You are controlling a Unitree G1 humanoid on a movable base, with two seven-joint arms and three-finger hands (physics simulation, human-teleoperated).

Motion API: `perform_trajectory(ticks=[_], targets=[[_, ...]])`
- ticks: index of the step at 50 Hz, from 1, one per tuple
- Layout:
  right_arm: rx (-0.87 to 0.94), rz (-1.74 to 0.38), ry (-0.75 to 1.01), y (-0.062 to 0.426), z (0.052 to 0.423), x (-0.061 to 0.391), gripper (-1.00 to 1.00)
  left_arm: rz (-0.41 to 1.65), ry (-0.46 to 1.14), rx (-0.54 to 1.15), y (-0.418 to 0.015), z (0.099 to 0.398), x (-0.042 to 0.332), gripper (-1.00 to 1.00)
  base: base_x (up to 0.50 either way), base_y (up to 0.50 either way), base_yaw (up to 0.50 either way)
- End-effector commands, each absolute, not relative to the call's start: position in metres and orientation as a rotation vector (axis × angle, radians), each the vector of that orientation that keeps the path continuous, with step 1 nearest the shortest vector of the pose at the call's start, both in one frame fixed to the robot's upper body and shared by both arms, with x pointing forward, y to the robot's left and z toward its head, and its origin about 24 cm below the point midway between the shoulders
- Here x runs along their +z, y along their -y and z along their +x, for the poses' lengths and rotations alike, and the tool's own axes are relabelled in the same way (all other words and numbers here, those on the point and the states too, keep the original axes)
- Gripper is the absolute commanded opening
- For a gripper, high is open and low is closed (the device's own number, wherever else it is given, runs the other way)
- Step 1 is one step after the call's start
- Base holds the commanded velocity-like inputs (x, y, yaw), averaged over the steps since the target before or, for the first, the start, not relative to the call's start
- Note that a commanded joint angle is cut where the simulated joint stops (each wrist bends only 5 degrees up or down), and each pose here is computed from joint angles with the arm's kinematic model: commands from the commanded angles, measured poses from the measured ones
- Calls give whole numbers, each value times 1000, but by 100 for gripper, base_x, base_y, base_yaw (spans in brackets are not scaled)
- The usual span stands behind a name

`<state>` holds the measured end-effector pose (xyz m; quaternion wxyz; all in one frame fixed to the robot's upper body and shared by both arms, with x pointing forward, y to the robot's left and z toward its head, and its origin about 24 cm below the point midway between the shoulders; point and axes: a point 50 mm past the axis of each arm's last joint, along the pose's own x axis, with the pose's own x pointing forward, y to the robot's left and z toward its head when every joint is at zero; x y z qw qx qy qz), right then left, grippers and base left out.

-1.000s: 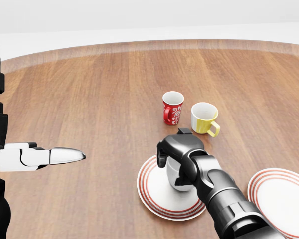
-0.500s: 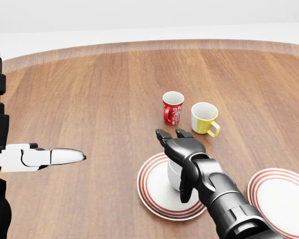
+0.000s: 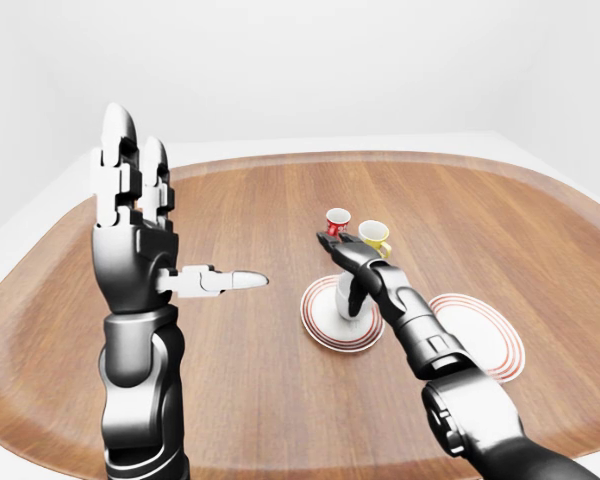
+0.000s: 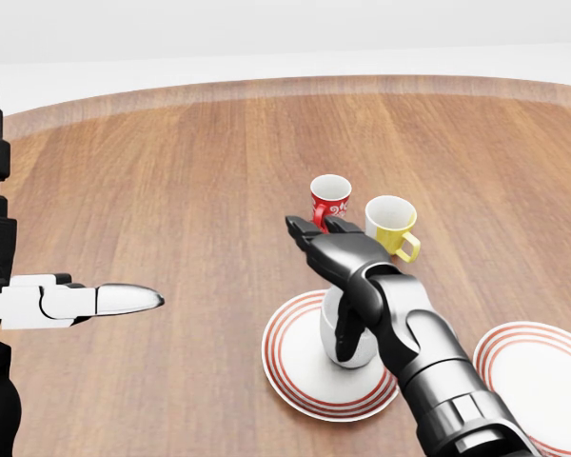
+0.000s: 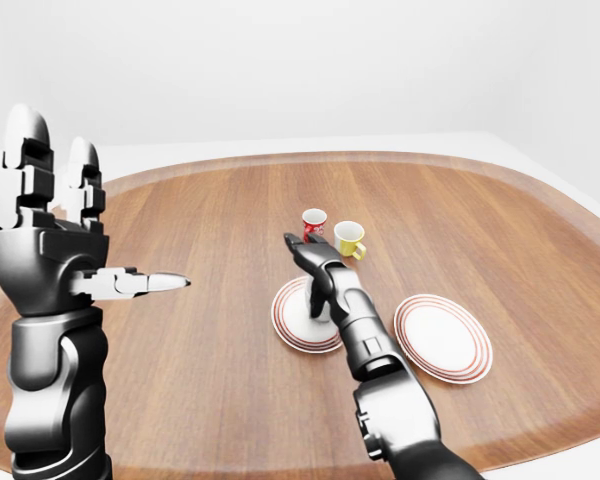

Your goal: Put the white mug on the left plate.

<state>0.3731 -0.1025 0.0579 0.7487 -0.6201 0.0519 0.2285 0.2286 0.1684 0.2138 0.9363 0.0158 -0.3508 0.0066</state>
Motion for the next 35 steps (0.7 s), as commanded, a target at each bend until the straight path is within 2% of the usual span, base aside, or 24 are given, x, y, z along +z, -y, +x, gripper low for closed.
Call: perform_trajectory(ticks=[1, 4, 10, 17, 19, 22, 26, 28, 35], targets=[[583, -1073, -60, 86, 365, 103, 100, 33, 724, 14, -168, 228, 215, 100, 0, 0, 0], [600, -983, -52, 82, 360, 119, 100, 33, 724, 14, -169, 229, 216, 100, 0, 0, 0], [686, -883, 111, 67, 350, 157, 100, 33, 724, 16, -169, 229, 216, 100, 0, 0, 0], [677, -739, 140, 69, 358, 163, 100, 33, 724, 20, -171, 230, 216, 100, 0, 0, 0], [660, -753, 74, 76, 362, 147, 100, 33, 724, 20, -170, 230, 216, 100, 0, 0, 0], [656, -715, 80, 77, 362, 146, 100, 33, 724, 19, -170, 230, 216, 100, 0, 0, 0], [626, -505, 153, 81, 369, 165, 100, 33, 725, 20, -171, 230, 216, 100, 0, 0, 0], [605, -517, 70, 90, 374, 147, 100, 34, 722, 22, -171, 230, 216, 100, 0, 0, 0], [558, -440, 34, 97, 375, 133, 100, 34, 727, 22, -171, 229, 217, 100, 0, 0, 0]])
